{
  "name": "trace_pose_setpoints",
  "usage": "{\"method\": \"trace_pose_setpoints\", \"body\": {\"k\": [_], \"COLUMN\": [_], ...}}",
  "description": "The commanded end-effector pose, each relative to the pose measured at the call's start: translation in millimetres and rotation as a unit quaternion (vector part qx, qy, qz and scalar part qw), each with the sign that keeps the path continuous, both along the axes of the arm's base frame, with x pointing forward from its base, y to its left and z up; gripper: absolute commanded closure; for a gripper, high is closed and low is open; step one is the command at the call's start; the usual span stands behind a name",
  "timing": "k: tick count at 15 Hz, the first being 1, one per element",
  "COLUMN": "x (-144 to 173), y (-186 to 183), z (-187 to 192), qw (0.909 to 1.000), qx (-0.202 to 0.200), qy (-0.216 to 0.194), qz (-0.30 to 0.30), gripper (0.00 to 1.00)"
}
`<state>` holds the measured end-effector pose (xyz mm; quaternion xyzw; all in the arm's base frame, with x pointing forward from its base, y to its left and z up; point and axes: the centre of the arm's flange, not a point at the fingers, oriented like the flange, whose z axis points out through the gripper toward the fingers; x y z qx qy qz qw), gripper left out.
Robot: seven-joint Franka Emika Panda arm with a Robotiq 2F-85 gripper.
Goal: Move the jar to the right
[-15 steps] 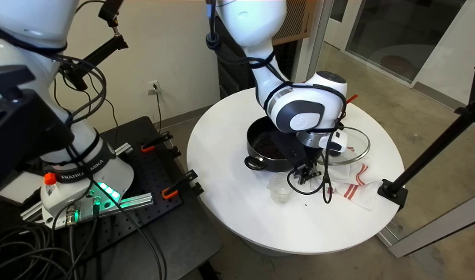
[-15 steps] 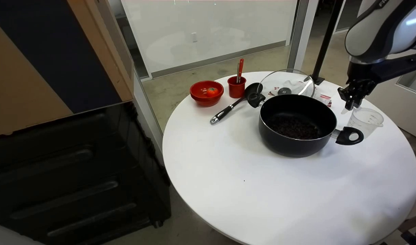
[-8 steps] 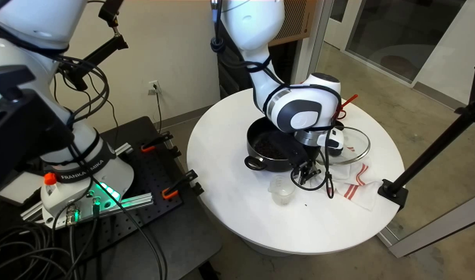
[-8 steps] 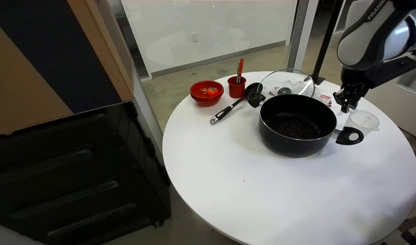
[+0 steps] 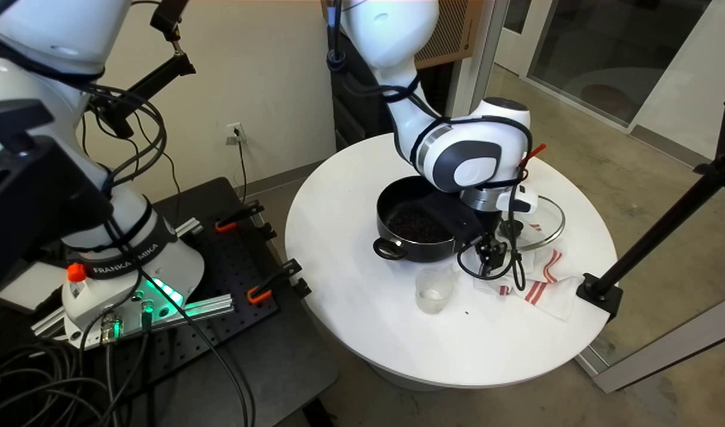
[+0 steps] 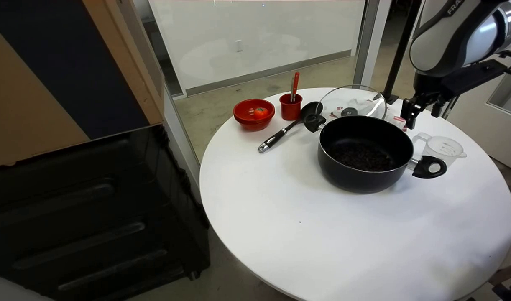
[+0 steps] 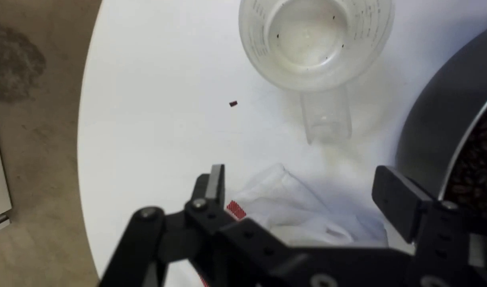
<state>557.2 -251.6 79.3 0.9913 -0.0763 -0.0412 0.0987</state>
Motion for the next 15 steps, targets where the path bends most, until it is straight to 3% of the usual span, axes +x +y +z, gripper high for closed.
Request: {"method": "trace_pose_setpoints", "body": {"k": [1, 8, 11, 12, 15], "x": [15.0, 67.4, 84.0, 71.9, 78.9], "y": [17.9, 98.6, 144.0, 122.6, 148.5], "z": [44.2, 131.6, 147.9, 138.9, 145.1], "qw": [0.9998, 0.9995, 0.9991, 0.9996, 0.9994], "qx": [-0.002, -0.012, -0.031, -0.014, -0.025], "qy": [-0.013, 0.009, 0.029, 0.013, 0.02], "qz": [0.017, 0.026, 0.009, 0.02, 0.016], "gripper": [0.0, 0.0, 0.0, 0.0, 0.0]}}
